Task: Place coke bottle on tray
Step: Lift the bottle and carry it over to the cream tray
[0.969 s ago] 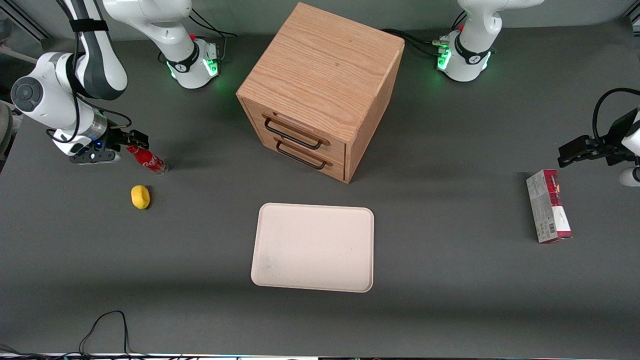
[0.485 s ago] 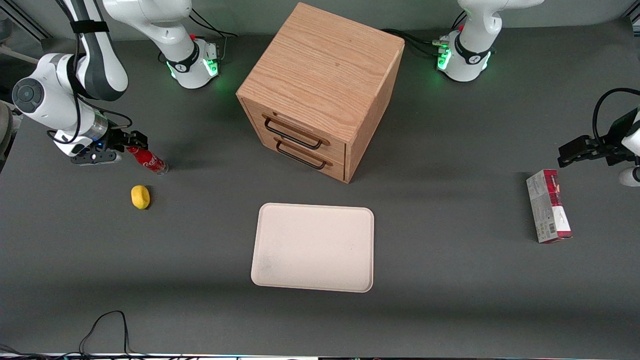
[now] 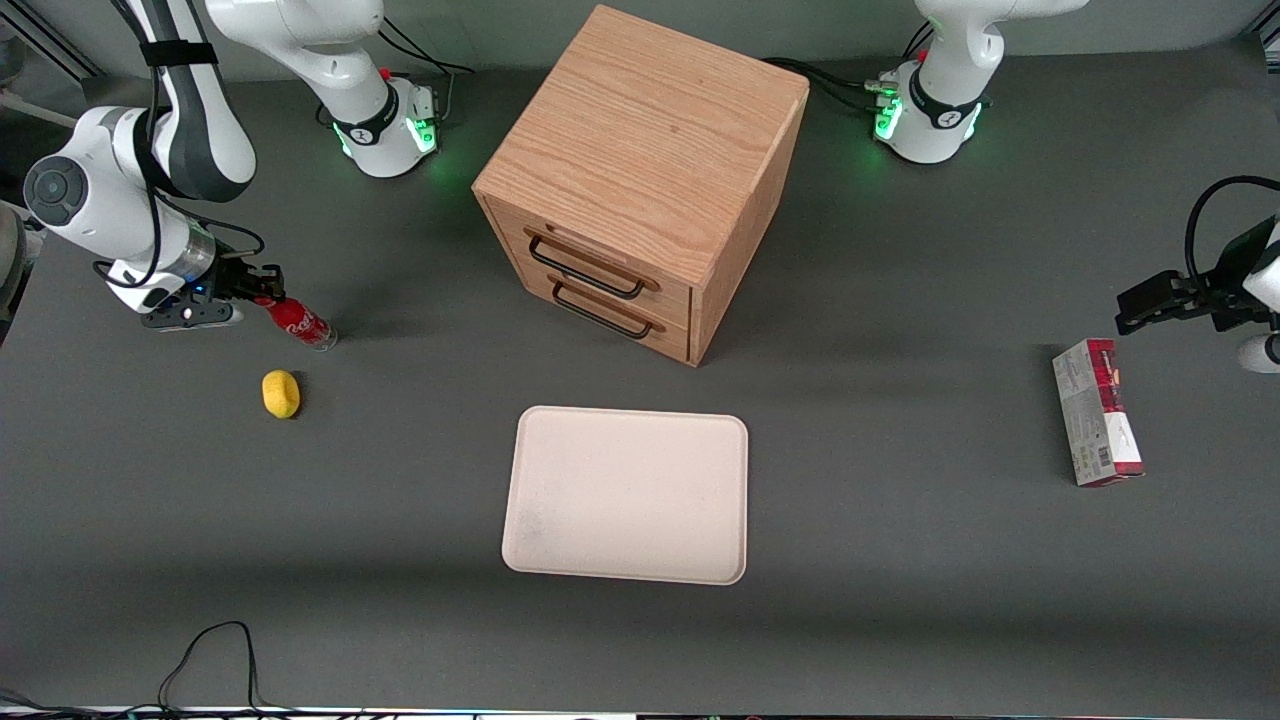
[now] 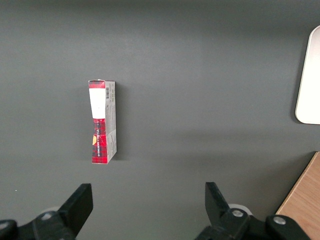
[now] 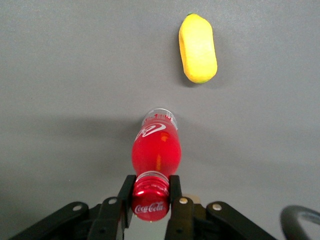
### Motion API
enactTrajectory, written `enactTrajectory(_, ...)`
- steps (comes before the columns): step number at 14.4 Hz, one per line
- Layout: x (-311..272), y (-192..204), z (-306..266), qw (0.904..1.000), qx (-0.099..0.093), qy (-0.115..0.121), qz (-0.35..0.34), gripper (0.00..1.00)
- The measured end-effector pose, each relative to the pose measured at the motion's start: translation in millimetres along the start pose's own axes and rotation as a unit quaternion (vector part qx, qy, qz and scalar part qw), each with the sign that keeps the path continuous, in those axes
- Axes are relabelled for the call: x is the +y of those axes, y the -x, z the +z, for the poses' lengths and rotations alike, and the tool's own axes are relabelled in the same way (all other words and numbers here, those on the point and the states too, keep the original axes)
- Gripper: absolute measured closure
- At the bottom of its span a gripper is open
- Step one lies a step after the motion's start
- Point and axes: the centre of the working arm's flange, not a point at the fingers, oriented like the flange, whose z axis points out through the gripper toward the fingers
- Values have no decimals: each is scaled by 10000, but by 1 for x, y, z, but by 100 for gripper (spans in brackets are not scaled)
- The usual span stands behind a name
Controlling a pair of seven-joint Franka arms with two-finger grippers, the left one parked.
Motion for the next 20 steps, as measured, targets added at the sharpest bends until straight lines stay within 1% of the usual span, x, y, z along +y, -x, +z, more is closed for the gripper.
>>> enactTrajectory(2,1,-5,-12,10000,23,16,-7,69)
enactTrajectory(4,3,-16,-44,9999,-105,21,-13,69)
enactTrajectory(7,4,-33,-126,9997,-242,66,-29,69)
enactTrajectory(8,1,-39,-156,9996,-246,100,-61,69)
enactTrajectory(10,-7,-57,-213,9996,-172,185,-120,69)
enactTrajectory(11,-11,-68,-237,9995,-185,221,-141,69)
enactTrajectory(13,-17,-93,-269,9990,-326,265,-169,69)
enactTrajectory(14,-20,-107,-277,9987,-382,280,-188,69)
enactTrajectory(16,-30,-134,-277,9987,-428,244,-121,69)
enactTrajectory(18,-49,-159,-262,9985,-492,185,151,69)
enactTrajectory(20,-86,-193,-244,9974,-490,154,510,69)
